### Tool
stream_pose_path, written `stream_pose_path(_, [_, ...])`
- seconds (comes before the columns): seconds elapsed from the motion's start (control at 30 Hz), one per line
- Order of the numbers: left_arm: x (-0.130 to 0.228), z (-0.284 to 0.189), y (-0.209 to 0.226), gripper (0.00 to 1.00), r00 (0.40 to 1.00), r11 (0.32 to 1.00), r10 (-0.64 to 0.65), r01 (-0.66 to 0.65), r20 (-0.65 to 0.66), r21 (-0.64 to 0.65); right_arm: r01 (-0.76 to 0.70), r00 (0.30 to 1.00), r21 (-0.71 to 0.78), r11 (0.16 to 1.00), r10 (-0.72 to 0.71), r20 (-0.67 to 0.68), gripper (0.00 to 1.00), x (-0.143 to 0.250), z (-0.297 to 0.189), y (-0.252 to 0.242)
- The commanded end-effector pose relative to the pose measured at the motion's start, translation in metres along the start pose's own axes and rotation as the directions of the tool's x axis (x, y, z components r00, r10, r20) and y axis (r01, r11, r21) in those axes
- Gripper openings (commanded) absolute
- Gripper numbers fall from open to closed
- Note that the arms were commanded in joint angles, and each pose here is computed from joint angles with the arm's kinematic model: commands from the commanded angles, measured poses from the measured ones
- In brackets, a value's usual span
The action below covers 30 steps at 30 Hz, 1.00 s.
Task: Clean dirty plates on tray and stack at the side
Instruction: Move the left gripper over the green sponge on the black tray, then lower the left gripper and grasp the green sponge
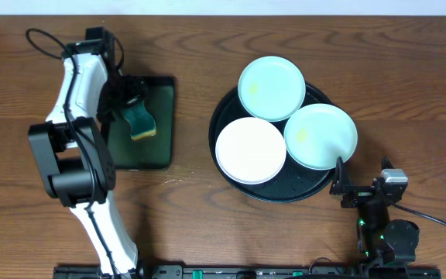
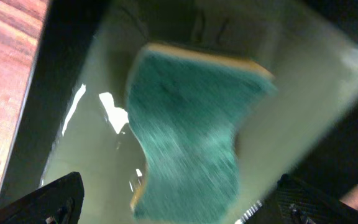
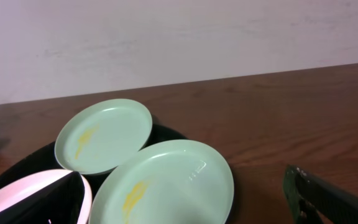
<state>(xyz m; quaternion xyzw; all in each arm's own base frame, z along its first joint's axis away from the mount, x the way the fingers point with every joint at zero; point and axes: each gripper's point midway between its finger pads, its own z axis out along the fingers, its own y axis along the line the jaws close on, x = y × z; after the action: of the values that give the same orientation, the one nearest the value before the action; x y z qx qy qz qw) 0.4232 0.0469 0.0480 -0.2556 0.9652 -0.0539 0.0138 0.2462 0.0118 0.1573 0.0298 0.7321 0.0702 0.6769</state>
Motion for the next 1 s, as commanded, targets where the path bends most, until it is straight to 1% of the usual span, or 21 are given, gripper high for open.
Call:
stream_pose_path(0.0, [-0.002, 0.006, -0.001, 0.99, 0.999, 0.995, 0.036, -0.033, -0.040, 0.091, 0.010, 1.000, 0.015, 1.000, -0.010, 0.002, 0.99, 0.000, 0.000, -0.003])
stream_pose_path(0.1, [-0.003, 0.009, 0.000, 0.99, 0.998, 0.995, 0.042, -0.038, -0.042, 0.093, 0.010, 1.000, 0.015, 1.000, -0.010, 0.002, 0.99, 0.000, 0.000, -0.003])
stream_pose_path(0.23, [-0.002, 0.010, -0.010, 0.99, 0.997, 0.994, 0.072, -0.070, -0.026, 0.080, 0.010, 1.000, 0.015, 1.000, -0.010, 0.002, 0.99, 0.000, 0.000, -0.003])
stream_pose_path(0.37, [-0.002, 0.016, -0.011, 0.99, 0.993, 0.992, 0.119, -0.119, 0.012, -0.037, 0.010, 1.000, 0.015, 1.000, -0.010, 0.002, 0.99, 0.000, 0.000, -0.003])
stream_pose_path(0.43, [-0.002, 0.018, -0.007, 0.99, 0.994, 0.990, 0.107, -0.104, 0.027, -0.101, 0.010, 1.000, 0.015, 1.000, -0.010, 0.002, 0.99, 0.000, 0.000, -0.003])
stream_pose_path(0.5, [-0.002, 0.021, -0.003, 0.99, 0.995, 0.987, 0.094, -0.088, 0.036, -0.135, 0.010, 1.000, 0.015, 1.000, -0.010, 0.002, 0.99, 0.000, 0.000, -0.003])
stream_pose_path(0.87, [-0.007, 0.027, 0.011, 0.98, 0.997, 0.989, 0.064, -0.058, 0.039, -0.138, 0.010, 1.000, 0.015, 1.000, -0.010, 0.002, 0.99, 0.000, 0.000, -0.003])
stream_pose_path(0.97, [-0.002, 0.031, 0.002, 0.98, 0.997, 0.994, 0.076, -0.075, 0.011, -0.083, 0.010, 1.000, 0.015, 1.000, -0.010, 0.002, 0.99, 0.000, 0.000, -0.003])
